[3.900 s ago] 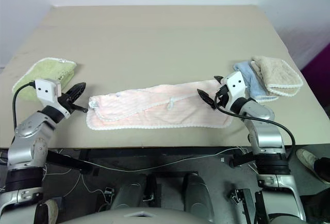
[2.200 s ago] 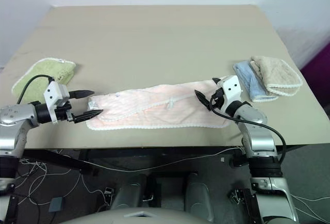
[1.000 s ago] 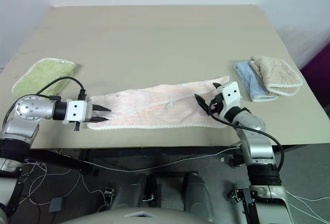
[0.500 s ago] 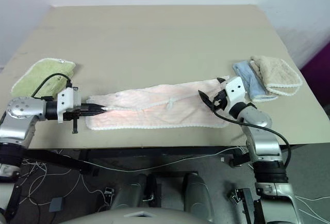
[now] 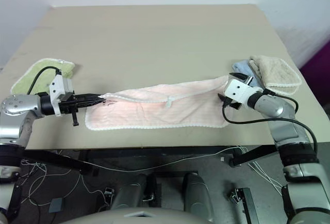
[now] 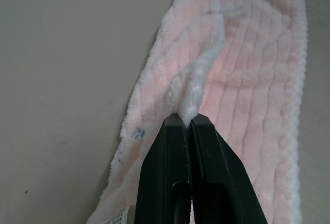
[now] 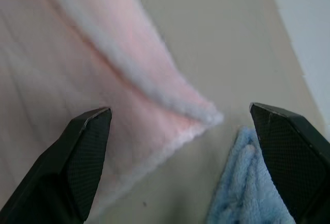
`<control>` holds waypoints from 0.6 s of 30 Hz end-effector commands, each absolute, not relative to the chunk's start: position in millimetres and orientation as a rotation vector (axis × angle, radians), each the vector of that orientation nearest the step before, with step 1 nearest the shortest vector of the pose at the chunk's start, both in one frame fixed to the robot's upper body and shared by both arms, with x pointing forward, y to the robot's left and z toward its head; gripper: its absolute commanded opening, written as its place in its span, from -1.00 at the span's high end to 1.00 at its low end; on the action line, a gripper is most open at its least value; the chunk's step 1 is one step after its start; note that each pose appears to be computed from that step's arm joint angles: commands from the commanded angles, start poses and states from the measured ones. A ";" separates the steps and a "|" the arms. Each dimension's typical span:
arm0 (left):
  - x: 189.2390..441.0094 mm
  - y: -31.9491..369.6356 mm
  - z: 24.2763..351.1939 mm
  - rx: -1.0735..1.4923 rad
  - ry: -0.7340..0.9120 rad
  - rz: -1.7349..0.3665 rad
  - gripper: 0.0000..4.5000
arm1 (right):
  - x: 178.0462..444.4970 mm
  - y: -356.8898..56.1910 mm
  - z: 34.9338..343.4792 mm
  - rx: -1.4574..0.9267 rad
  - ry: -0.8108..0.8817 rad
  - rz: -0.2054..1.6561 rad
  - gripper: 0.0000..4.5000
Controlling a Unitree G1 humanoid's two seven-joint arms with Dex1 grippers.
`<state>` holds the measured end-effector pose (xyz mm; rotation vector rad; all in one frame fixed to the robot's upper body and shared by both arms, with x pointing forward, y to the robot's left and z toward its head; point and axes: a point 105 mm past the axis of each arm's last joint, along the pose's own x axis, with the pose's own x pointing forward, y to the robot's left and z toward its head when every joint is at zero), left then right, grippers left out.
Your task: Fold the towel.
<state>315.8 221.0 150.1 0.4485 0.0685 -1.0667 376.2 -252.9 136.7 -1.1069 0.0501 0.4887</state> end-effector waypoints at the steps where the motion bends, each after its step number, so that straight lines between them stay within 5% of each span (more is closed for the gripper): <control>1: 315.0 220.3 160.6 0.469 0.029 -1.052 0.98 | 385.7 -249.1 149.4 -1.237 -0.016 0.487 -1.00; 8: 312.9 217.7 157.5 0.470 0.036 -1.054 0.98 | 400.3 -234.7 151.6 -1.351 -0.062 0.522 -1.00; 12: 311.2 218.0 157.9 0.469 0.035 -1.048 1.00 | 401.5 -235.2 149.1 -1.401 -0.046 0.549 -0.61; 18: 309.3 220.0 157.7 0.466 0.036 -1.038 1.00 | 400.2 -238.5 151.4 -1.404 -0.042 0.558 0.33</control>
